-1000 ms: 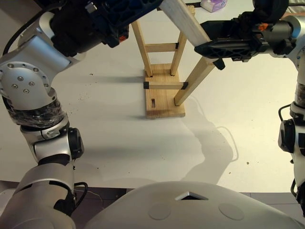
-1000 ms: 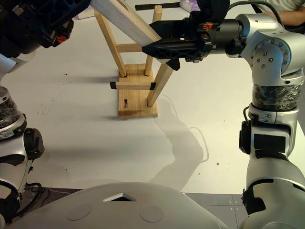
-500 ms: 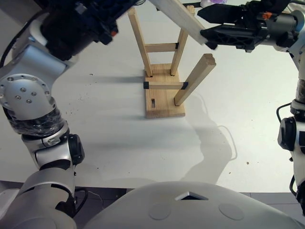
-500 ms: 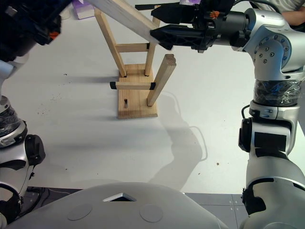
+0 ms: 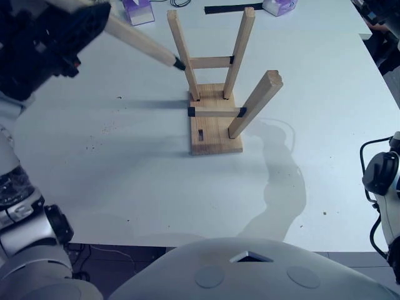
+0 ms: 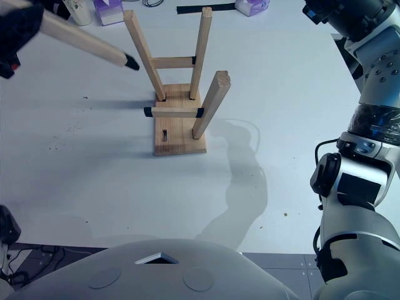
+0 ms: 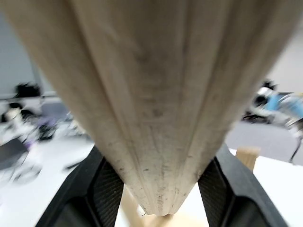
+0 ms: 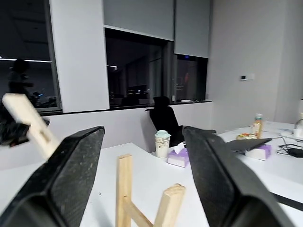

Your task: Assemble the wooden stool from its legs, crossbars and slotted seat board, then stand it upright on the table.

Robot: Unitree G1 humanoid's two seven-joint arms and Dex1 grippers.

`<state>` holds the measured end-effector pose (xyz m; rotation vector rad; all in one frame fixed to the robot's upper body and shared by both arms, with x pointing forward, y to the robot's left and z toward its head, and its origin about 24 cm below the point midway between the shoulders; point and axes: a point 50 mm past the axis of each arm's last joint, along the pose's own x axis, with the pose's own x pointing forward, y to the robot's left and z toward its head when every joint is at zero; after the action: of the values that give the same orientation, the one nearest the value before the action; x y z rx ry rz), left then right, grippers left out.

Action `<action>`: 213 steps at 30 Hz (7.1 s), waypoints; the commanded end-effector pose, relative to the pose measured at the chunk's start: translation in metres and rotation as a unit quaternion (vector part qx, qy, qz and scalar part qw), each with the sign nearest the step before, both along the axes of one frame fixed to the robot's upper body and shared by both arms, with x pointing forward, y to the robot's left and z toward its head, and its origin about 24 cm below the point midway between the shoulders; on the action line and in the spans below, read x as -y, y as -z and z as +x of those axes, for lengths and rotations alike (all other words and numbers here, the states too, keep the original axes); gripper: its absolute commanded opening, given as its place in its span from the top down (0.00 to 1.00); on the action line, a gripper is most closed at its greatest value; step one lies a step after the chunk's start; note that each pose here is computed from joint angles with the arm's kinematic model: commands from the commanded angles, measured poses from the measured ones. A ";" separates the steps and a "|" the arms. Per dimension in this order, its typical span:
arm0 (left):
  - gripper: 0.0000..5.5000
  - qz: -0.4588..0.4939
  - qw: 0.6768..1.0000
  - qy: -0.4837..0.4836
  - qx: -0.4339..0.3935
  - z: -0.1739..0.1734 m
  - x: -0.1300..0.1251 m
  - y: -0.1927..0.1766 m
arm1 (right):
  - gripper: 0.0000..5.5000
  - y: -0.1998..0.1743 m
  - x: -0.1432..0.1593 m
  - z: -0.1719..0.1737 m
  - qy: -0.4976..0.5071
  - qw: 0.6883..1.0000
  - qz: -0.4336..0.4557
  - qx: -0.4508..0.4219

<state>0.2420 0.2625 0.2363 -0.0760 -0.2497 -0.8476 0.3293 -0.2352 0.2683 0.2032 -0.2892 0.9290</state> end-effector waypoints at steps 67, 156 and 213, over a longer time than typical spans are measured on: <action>0.63 0.289 0.896 0.311 -0.135 -0.001 0.057 0.094 | 0.44 0.059 -0.051 -0.012 0.037 0.995 0.071 -0.056; 0.63 0.325 0.904 0.177 -0.214 -0.005 0.060 0.141 | 1.00 0.115 -0.106 -0.077 0.032 0.978 -0.175 -0.112; 0.51 -0.042 0.904 -0.419 -0.080 -0.053 0.076 0.082 | 1.00 0.128 -0.080 -0.095 0.390 0.907 -0.130 -0.087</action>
<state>0.1980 0.2075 0.1507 -0.1925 -0.1024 0.0570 0.2505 -0.1760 0.1450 -0.0755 -0.0724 0.1161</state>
